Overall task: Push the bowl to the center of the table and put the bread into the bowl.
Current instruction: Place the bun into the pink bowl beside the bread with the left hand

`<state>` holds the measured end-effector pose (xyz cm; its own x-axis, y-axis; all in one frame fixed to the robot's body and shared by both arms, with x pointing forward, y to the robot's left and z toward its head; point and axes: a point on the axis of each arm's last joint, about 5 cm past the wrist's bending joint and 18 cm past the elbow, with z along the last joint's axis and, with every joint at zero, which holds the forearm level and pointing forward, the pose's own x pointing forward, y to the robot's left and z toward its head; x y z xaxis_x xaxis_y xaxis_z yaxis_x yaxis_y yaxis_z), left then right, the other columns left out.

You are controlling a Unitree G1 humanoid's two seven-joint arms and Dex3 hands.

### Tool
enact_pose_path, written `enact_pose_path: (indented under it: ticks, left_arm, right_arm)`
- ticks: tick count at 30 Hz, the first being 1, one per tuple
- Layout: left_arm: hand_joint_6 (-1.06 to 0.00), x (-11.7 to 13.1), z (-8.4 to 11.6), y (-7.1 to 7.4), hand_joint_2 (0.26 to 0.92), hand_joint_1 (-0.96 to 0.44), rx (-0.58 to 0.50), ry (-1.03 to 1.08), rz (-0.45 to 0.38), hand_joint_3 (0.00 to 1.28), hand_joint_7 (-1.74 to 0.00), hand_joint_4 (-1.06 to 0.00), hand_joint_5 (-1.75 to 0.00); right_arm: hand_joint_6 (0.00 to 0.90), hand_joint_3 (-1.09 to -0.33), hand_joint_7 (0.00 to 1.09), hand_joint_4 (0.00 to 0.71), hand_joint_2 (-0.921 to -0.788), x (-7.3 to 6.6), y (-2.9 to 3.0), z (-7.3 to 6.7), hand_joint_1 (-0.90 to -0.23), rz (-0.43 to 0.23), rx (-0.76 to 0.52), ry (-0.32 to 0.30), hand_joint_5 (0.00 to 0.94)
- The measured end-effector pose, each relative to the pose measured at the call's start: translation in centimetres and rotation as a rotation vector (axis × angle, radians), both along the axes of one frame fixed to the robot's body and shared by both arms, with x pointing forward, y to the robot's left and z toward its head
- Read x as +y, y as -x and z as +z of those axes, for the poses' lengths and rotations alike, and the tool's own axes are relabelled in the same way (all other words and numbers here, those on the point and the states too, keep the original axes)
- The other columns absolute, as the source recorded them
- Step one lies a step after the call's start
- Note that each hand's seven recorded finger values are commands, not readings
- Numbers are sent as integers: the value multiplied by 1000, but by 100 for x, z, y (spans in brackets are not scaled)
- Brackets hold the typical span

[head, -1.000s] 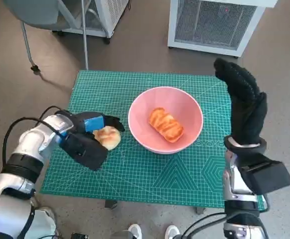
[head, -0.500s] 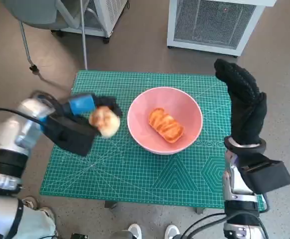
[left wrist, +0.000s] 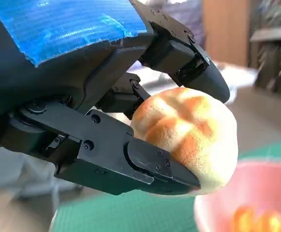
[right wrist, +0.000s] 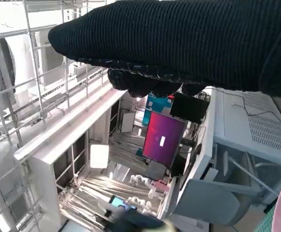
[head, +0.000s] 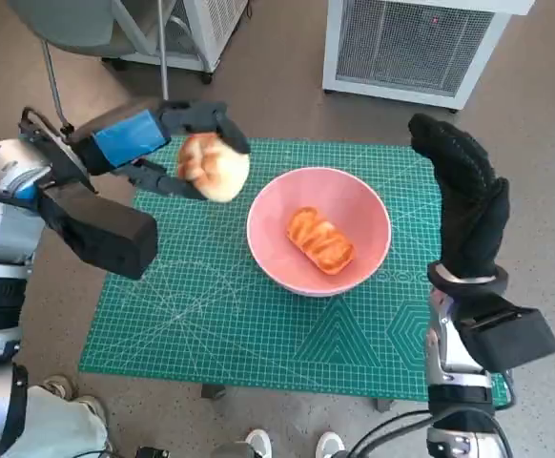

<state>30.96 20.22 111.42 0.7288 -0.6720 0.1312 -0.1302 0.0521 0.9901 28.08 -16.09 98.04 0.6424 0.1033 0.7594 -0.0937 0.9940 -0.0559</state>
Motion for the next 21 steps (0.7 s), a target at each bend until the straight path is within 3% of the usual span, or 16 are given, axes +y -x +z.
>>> enact_pose_path:
  ticks: [9,14,18,20,21]
  left_arm:
    - [-634,-256,-188,-85,920,0,-16,2,-95,101,-1246,-609,-1160]
    - [-604,-349,-298,-157,921,0,31,-13,-118,112,-1257,-609,-1180]
    - [-531,-412,-353,-201,921,0,95,-33,-104,207,-1347,-467,-1305]
    - [-499,-434,-375,-217,921,-205,133,-54,-79,230,-1398,-434,-833]
    - [-494,-444,-387,-224,921,-234,147,-68,-64,235,-1406,-435,-720]
  right_arm:
    - [-1,-833,641,304,-921,8,5,-6,-492,1,1,-2,5]
    - [-1,-833,638,304,-921,2,13,-7,-492,-1,-2,-2,5]
    - [-1,-832,638,304,-921,-5,21,-10,-492,-3,-3,-2,5]
    - [-1,-831,638,305,-921,-9,24,-14,-493,-5,-2,-2,5]
    - [-1,-831,638,305,-921,-13,26,-17,-493,-6,0,-1,5]
